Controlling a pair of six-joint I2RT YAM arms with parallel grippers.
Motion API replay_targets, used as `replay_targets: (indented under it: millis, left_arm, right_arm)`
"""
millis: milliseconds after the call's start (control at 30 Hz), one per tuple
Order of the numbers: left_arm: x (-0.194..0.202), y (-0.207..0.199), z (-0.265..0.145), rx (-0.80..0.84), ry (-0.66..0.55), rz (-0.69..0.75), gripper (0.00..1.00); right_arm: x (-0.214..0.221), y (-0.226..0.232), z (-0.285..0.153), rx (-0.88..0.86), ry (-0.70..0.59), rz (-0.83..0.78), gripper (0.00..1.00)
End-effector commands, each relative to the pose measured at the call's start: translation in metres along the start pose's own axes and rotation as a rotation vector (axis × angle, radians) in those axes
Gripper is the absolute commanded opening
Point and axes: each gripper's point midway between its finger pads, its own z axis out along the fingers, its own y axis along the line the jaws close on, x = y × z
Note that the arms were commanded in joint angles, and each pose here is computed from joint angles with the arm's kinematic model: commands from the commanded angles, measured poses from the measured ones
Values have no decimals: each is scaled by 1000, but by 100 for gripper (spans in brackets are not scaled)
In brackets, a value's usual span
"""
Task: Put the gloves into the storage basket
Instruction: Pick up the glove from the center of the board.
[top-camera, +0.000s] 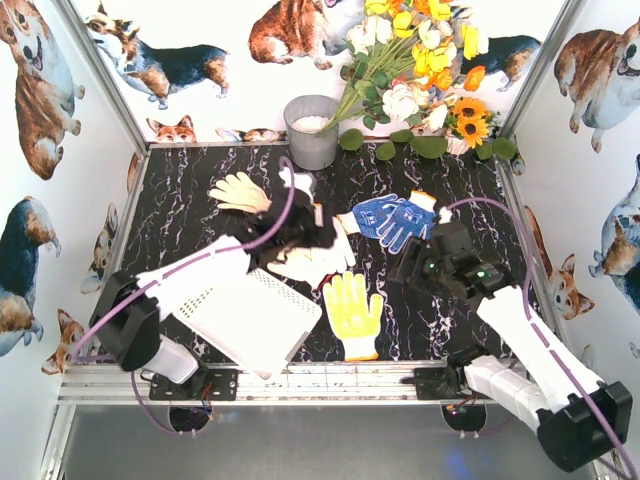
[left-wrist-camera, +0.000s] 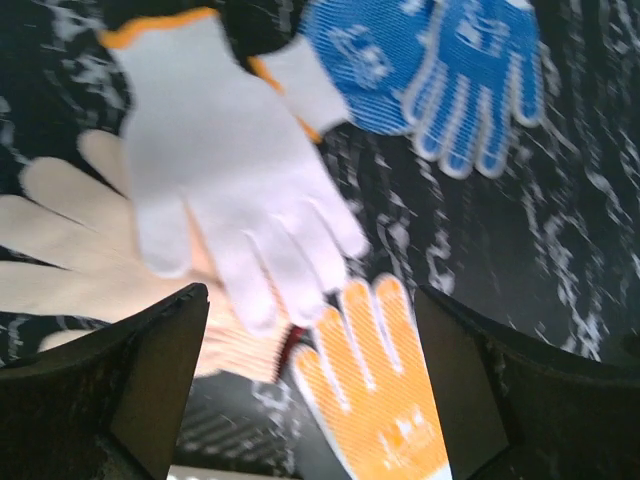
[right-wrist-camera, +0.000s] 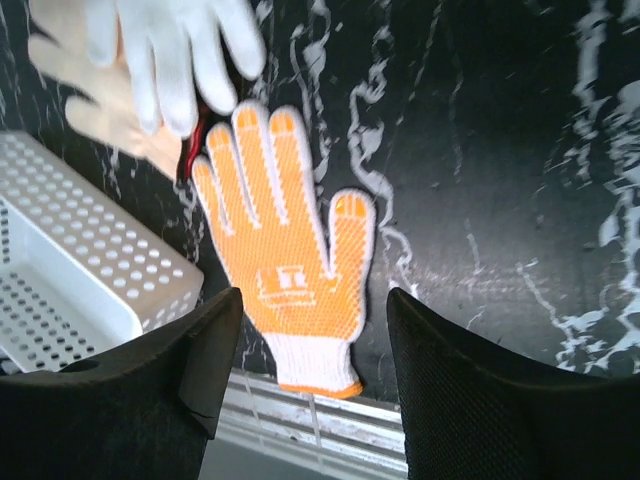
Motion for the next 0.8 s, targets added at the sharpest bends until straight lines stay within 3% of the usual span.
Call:
replay_targets:
  millis: [0,67,400,767]
  left_arm:
    - [-15,34,26,-27,39,-9,77]
    - [-35,42,40,-39,23,-17,75]
    - [-49,116,111,-158,90,-53,69]
    - [-45,141,163,-149,171,25,55]
  right_arm:
    - [-21,-13,-3,21,-20,-4,62]
    - [-27,-17,2,30,-13,-2,63]
    - [-44,1,4,-77,-3,80,63]
    - [-50,5,11,-93,41,139,62]
